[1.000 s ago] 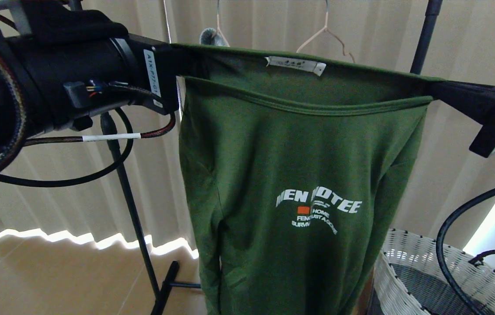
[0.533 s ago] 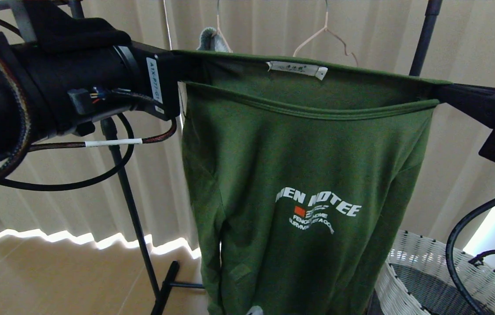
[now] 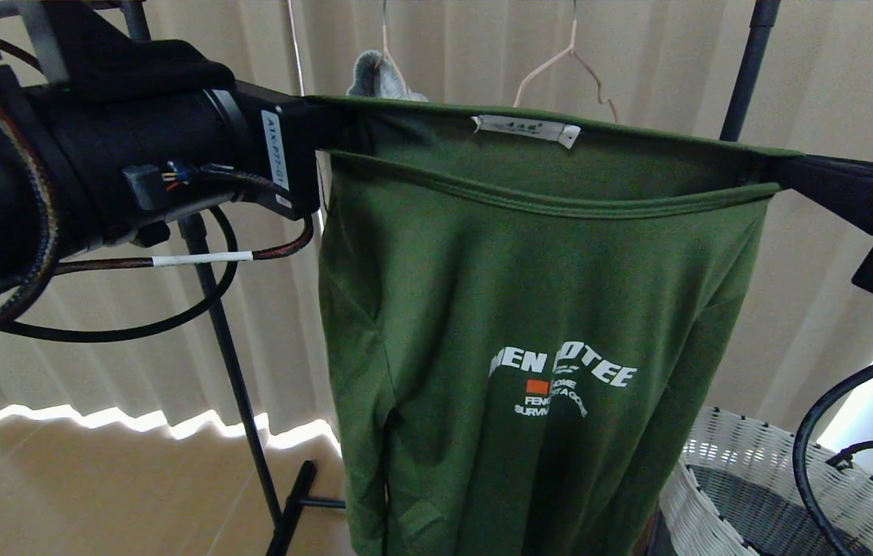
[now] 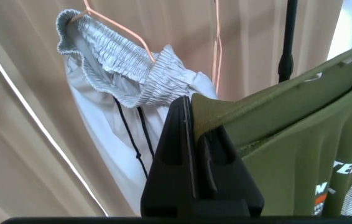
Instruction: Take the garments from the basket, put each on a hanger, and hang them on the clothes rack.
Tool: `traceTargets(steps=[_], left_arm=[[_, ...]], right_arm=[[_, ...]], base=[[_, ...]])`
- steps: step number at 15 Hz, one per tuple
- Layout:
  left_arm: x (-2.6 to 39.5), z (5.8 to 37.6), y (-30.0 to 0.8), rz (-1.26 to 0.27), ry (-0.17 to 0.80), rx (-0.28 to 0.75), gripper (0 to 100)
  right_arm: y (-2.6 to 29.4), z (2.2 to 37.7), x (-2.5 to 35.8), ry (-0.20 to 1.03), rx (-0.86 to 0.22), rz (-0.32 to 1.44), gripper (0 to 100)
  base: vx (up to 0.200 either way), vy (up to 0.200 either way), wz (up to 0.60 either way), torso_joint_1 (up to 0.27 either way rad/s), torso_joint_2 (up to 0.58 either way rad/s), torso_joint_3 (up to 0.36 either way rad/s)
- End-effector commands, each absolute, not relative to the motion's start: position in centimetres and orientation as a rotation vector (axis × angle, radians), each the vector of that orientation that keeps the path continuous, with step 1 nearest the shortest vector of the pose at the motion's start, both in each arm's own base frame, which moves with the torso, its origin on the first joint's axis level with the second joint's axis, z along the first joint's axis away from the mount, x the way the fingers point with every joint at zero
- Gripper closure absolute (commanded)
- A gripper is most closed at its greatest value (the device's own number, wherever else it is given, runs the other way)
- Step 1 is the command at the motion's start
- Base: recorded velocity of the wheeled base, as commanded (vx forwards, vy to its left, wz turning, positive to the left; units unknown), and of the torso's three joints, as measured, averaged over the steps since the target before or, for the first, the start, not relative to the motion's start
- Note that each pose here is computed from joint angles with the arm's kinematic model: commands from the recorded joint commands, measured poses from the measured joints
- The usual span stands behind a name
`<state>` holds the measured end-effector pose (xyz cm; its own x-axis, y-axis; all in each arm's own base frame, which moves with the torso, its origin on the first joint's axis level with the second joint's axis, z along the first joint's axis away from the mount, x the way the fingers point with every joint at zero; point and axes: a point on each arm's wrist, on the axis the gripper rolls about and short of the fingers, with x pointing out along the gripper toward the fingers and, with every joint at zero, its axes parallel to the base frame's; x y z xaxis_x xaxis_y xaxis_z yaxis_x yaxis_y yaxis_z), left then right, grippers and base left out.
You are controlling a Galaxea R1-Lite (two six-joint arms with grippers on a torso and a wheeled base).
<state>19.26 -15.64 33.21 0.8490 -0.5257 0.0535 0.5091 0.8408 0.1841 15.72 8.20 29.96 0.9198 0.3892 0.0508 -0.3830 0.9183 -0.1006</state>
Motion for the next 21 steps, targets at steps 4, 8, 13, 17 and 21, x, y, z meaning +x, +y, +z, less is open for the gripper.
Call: traceTargets(steps=[4,8,13,17,21], left_arm=[[19.2,33.2,-15.6,-0.547,-0.103,0.166,100],[19.2,31.8,-15.2,-0.455,-0.052,0.189,100],[20.8,31.5,-13.9,-0.328,-0.053,0.185,100],[21.6,30.0,-12.8,-0.272,-0.043,0.183,100],[20.7,29.4,-12.0,-0.263,-0.04,0.189,100]], right_arm=[[8.0,29.8,15.3,-0.08,-0.085,0.401,0],[7.5,29.0,14.5,-0.096,-0.074,0.407,0],[6.9,27.9,12.4,-0.119,-0.074,0.582,0],[6.5,28.2,11.5,-0.145,-0.067,0.588,0],[5.9,26.3,12.0,-0.062,-0.096,0.49,0]], base=[[0.0,0.0,0.0,0.0,0.0,0.0],[0.0,0.0,0.0,0.0,0.0,0.0],[0.0,0.0,0.0,0.0,0.0,0.0],[0.0,0.0,0.0,0.0,0.0,0.0],[0.0,0.0,0.0,0.0,0.0,0.0]])
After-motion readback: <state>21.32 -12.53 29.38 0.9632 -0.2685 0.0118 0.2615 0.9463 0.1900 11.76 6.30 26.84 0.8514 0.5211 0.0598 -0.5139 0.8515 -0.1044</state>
